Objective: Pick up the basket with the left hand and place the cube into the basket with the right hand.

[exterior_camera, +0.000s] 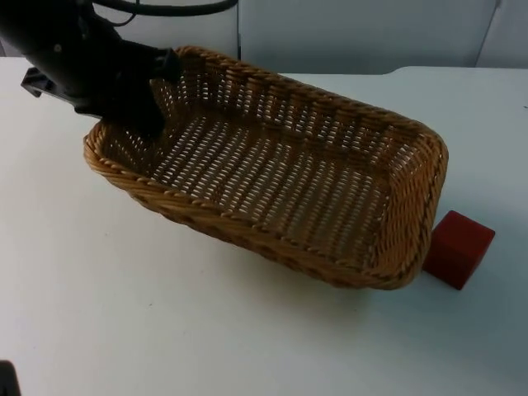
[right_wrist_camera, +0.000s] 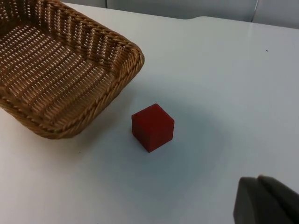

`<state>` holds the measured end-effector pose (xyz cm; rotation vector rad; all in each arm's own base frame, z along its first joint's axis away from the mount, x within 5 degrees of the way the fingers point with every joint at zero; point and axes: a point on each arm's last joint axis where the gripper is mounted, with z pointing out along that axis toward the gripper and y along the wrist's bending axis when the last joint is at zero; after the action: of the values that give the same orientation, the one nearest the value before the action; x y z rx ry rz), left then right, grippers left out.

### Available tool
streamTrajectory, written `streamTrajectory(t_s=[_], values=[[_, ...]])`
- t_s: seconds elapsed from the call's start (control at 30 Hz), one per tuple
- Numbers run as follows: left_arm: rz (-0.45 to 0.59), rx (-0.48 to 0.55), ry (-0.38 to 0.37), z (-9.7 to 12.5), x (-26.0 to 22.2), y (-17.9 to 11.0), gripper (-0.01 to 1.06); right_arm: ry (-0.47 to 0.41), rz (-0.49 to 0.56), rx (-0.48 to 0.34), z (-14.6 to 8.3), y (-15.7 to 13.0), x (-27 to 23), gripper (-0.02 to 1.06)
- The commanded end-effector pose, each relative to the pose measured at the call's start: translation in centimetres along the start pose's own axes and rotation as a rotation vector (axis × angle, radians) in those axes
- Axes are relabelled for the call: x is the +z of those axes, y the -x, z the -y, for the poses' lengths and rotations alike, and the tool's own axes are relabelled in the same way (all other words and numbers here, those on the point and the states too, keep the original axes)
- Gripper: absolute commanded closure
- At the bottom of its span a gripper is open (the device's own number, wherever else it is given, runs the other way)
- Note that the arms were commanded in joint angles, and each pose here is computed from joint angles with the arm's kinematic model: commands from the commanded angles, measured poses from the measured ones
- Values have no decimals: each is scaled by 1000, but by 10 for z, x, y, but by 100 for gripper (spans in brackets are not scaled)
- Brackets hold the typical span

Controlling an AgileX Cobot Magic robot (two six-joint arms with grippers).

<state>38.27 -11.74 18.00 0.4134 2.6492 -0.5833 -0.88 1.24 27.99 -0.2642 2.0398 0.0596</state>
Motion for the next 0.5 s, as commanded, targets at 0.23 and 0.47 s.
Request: streamTrajectory(t_s=[0.23,0.47], values=[[37,-42,-27,6,-7,5,105,-1,8,5,-1,0,0,105],[37,-42,-27,6,-7,5,105,-1,8,5,-1,0,0,105]])
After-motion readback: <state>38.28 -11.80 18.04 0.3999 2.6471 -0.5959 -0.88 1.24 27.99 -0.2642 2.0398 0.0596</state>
